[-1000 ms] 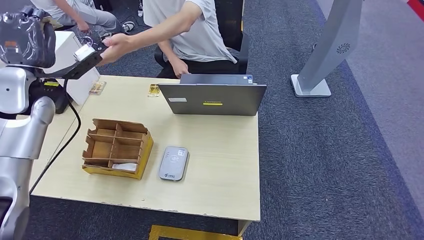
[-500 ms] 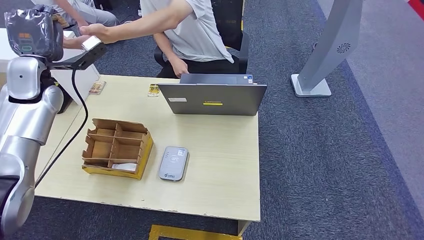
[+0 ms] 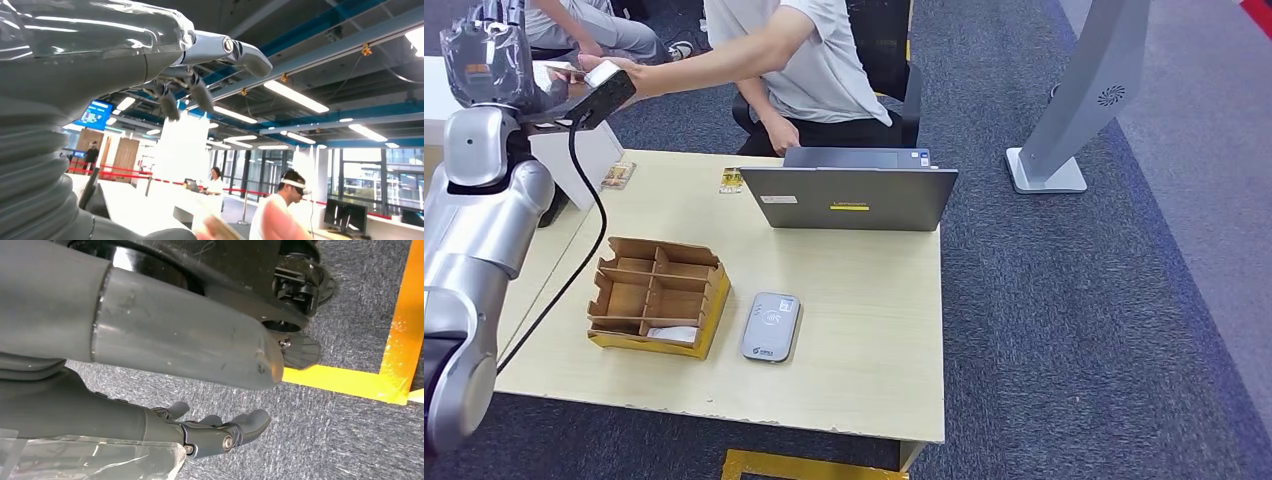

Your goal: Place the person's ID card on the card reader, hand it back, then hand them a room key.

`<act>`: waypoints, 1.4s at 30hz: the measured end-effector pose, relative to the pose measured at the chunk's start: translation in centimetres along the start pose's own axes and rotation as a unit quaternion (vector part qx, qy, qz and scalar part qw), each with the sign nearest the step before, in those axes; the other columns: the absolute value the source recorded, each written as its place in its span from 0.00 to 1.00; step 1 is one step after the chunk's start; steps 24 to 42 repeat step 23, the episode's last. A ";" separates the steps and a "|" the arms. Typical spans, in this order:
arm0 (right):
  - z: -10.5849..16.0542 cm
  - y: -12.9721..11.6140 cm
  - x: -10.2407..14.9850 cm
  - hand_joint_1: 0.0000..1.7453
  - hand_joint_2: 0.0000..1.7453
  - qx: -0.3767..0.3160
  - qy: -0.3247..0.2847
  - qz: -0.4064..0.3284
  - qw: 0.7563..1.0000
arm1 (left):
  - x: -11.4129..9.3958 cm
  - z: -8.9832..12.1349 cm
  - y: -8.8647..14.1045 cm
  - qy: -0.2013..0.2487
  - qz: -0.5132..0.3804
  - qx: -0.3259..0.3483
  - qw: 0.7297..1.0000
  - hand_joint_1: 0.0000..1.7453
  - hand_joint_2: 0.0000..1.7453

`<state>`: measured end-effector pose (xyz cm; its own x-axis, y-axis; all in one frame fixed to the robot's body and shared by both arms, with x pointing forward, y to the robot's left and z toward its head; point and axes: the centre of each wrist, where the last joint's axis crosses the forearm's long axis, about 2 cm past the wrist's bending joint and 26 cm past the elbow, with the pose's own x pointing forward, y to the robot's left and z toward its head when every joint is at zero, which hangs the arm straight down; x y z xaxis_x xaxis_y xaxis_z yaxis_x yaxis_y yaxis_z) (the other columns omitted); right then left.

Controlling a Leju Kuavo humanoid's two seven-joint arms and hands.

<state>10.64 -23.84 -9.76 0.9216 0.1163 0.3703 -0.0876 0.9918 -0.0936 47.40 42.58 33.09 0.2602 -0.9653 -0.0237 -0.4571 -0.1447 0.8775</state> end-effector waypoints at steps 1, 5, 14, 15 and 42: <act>0.0 0.1 0.0 0.00 0.00 0.000 0.001 0.000 1.000 | -0.1 0.0 -0.1 0.001 0.001 -0.002 1.000 0.00 1.00; 0.0 0.3 0.0 0.00 0.00 0.000 0.002 0.001 1.000 | -0.7 0.3 -0.6 0.004 0.003 -0.009 1.000 0.00 1.00; 0.1 0.4 0.0 0.00 0.00 -0.002 0.001 -0.003 1.000 | -1.6 1.3 -1.9 -0.004 0.024 -0.014 1.000 0.00 1.00; 0.1 0.4 0.0 0.00 0.00 -0.002 0.000 -0.004 1.000 | -1.6 1.4 -2.1 -0.004 0.028 -0.014 0.999 0.00 1.00; 0.4 0.5 -1.8 0.00 0.00 -0.015 -0.006 -0.037 0.999 | -3.6 10.1 -5.8 -0.034 0.213 0.057 0.975 0.00 1.00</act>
